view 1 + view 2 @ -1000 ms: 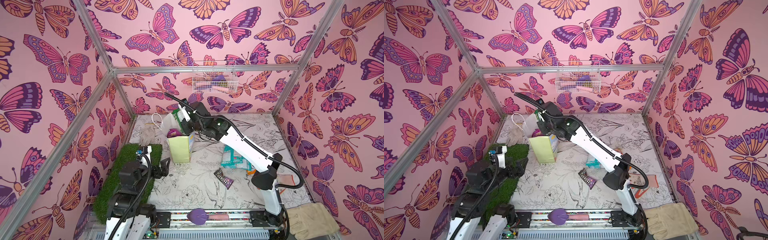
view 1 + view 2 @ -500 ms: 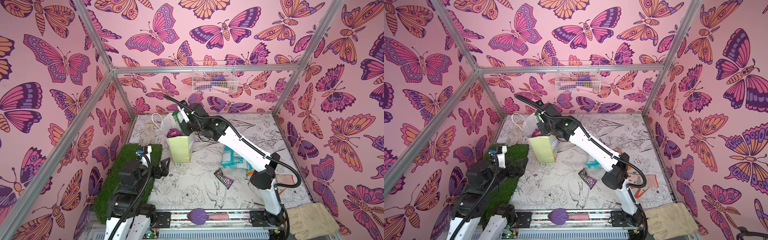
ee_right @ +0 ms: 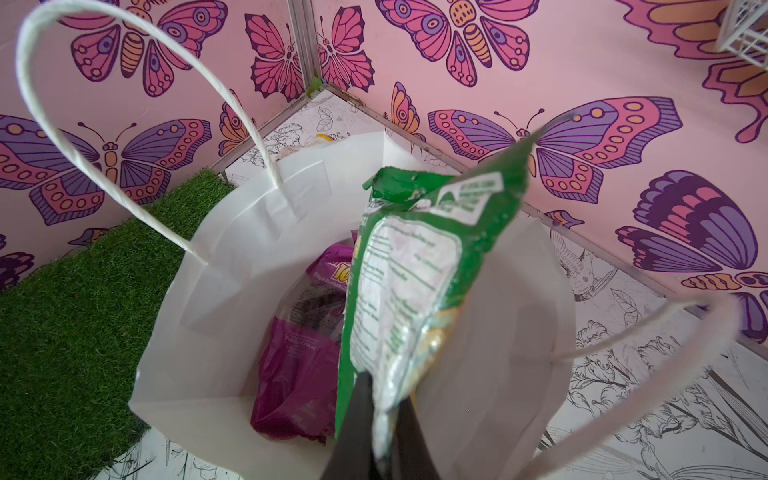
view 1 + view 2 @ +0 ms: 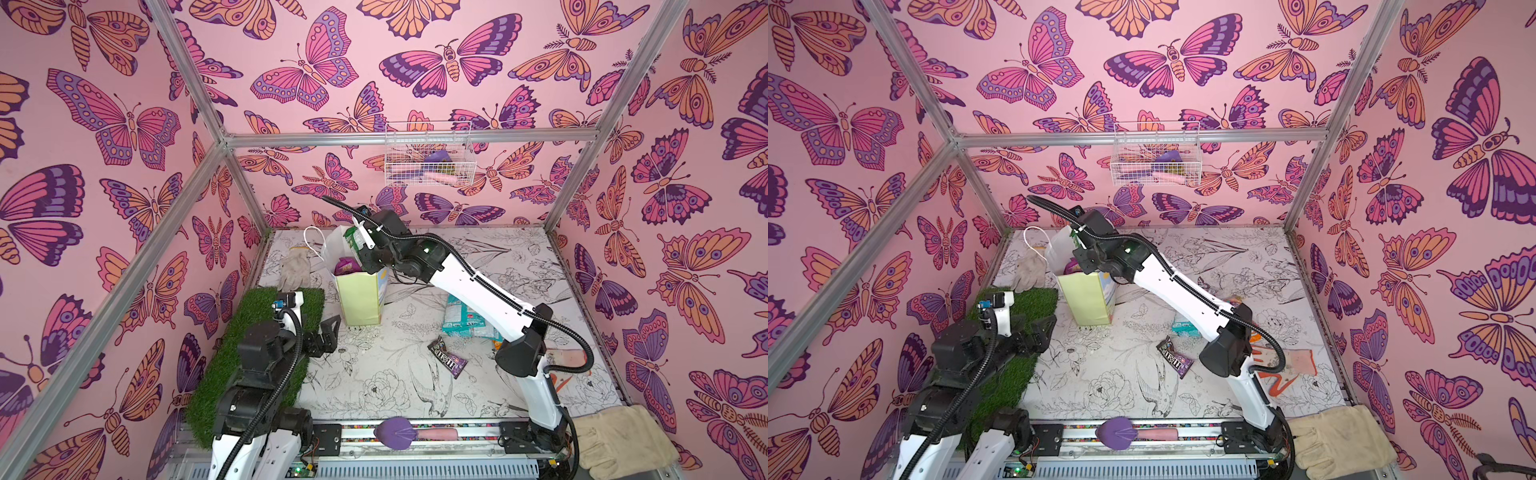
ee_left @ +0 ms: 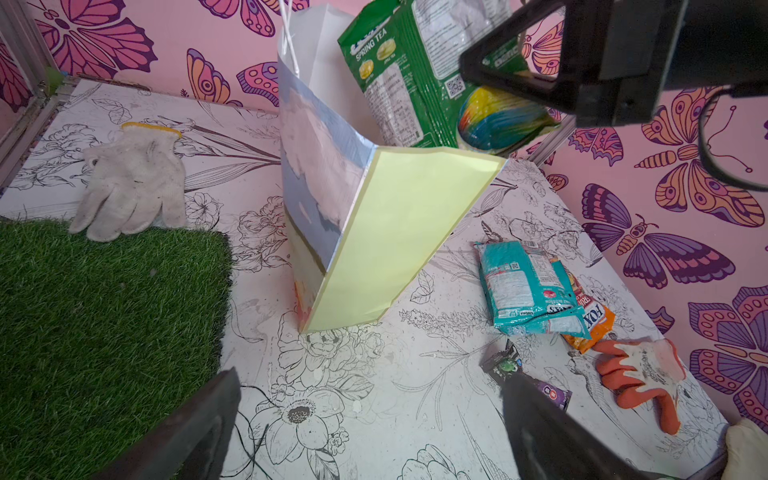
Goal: Place the snacks into the paper bag
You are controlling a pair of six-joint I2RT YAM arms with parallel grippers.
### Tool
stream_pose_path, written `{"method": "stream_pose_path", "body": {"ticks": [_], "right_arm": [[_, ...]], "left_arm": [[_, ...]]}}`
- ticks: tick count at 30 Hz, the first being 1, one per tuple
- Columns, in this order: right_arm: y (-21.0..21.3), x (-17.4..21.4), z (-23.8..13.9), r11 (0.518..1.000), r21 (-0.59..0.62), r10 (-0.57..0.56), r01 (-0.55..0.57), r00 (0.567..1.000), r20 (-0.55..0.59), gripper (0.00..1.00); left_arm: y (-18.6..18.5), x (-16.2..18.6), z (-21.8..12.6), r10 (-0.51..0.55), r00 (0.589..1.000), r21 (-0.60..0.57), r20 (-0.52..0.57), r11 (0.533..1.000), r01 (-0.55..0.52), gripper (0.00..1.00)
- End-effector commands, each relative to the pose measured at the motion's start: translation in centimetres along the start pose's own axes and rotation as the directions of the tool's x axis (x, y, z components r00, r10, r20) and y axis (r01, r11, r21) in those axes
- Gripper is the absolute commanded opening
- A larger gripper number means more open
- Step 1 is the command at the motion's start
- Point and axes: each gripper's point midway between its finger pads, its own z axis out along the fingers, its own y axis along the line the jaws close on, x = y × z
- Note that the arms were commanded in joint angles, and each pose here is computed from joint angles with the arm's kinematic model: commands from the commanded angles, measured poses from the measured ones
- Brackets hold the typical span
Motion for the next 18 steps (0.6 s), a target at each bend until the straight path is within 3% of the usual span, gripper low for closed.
{"method": "stream_pose_path", "body": {"ticks": [1,18], "right_arm": [[0.34,-1.22,-0.61,1.0,-0.005,-0.015,0.015,0.999,0.036,0.0],[0.52,-0.65,-0.01,1.0,-0.009,-0.014,0.014,1.0,0.018,0.0]], "left_arm": [[0.18,0.81,0.18,0.007,1.0,-0.003,-0.024,1.0,-0.007,1.0],[-0.67,0.99,0.22,0.025,0.999,0.049,-0.029,0.999,-0.023,1.0]]}}
